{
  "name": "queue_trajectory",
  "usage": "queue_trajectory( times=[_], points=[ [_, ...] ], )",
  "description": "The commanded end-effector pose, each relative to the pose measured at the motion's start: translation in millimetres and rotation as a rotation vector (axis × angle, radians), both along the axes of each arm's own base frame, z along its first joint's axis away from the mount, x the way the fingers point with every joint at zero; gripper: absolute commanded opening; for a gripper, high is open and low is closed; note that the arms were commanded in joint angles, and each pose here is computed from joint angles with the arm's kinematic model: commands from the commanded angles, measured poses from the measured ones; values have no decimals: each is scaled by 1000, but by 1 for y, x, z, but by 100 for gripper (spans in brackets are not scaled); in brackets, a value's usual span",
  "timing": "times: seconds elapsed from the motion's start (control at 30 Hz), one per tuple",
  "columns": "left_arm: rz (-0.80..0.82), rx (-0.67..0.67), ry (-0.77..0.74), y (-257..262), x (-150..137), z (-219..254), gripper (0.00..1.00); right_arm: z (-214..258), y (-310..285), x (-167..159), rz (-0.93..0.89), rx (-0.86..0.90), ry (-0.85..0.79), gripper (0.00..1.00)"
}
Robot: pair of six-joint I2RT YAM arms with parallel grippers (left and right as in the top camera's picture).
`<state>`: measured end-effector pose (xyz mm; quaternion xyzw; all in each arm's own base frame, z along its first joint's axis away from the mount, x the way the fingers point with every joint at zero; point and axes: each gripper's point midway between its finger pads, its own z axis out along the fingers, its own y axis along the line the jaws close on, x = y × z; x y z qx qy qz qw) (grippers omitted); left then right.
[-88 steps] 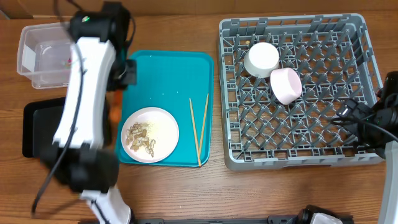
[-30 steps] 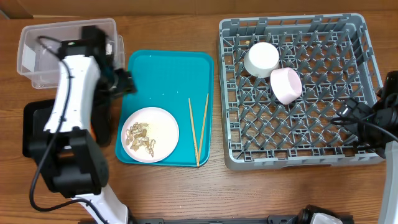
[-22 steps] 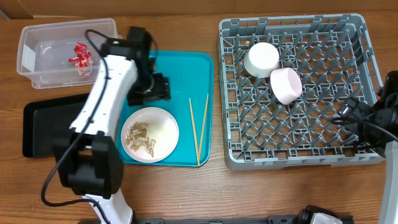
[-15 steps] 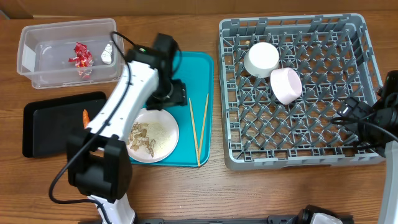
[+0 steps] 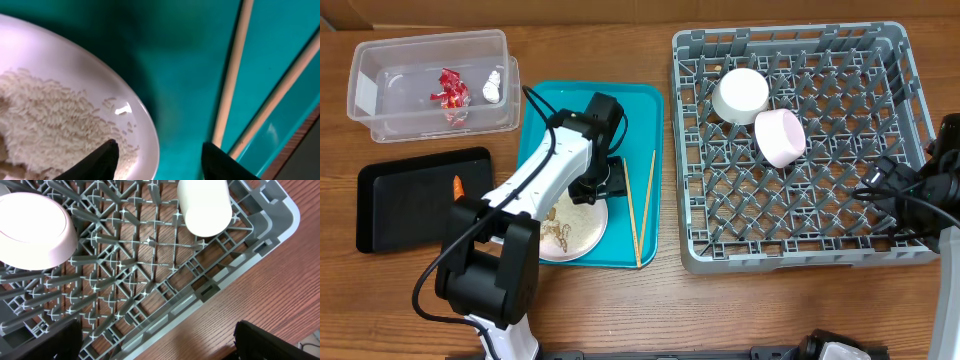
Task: Sort waste into correct bins and load items into the dishwasher
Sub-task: 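Reach the left gripper to the white plate rim and grasp it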
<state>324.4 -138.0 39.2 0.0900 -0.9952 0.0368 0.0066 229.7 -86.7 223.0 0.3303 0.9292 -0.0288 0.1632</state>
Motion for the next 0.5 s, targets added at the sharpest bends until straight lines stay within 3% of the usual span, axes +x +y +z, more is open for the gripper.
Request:
queue_trajectory(
  times=[0.0, 0.47],
  points=[
    [8, -18, -24, -4, -1, -2, 54, 8, -1, 1, -2, -9, -29, 100],
    [-9, -39, -26, -15, -5, -21, 47, 8, -1, 0, -2, -8, -26, 100]
  ],
)
